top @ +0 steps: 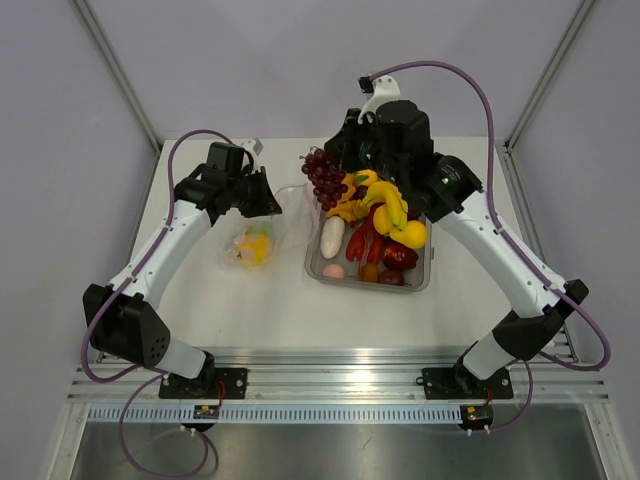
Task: Place the food in the zip-top bag and seal the zipper
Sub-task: Place the fake fruit in the zipper food storage bag.
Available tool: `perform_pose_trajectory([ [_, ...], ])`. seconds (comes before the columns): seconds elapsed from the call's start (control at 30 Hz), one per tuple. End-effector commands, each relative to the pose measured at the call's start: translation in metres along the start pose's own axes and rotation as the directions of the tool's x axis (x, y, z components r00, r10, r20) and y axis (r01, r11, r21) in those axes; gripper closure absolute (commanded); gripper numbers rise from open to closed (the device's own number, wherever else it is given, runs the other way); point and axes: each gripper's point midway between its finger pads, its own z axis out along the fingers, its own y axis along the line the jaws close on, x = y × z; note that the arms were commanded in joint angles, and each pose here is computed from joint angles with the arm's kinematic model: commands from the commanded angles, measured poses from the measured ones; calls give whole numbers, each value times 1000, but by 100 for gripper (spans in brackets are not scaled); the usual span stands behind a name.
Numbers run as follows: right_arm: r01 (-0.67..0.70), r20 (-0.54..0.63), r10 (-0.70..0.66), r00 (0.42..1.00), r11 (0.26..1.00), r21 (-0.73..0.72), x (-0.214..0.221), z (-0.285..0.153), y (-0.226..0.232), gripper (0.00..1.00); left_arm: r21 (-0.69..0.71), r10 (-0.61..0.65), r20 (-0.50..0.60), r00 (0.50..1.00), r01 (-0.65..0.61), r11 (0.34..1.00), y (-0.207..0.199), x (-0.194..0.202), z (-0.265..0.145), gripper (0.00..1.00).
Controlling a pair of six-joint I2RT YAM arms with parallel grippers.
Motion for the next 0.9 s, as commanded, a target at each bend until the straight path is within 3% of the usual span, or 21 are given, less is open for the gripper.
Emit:
perform_pose_trajectory([
  [0.0,-21,21,23,1000,995,-93,-10,6,28,100,51,-1,34,999,0,999,-12,-13,-1,100],
  [0.33,-105,-92,93,991,986,-127,41,47,34,100,124,-7,44,999,2,992,-30,-22,-11,100],
  [0.8,-140,-302,126,945,990,-24,143,85,5,99,249,-42,66,997,24,968,-54,-35,-31,100],
  [0.87,-129,-347,116,931,992,-14,154,86,2,75,255,-46,72,996,26,967,-54,-37,-33,100],
])
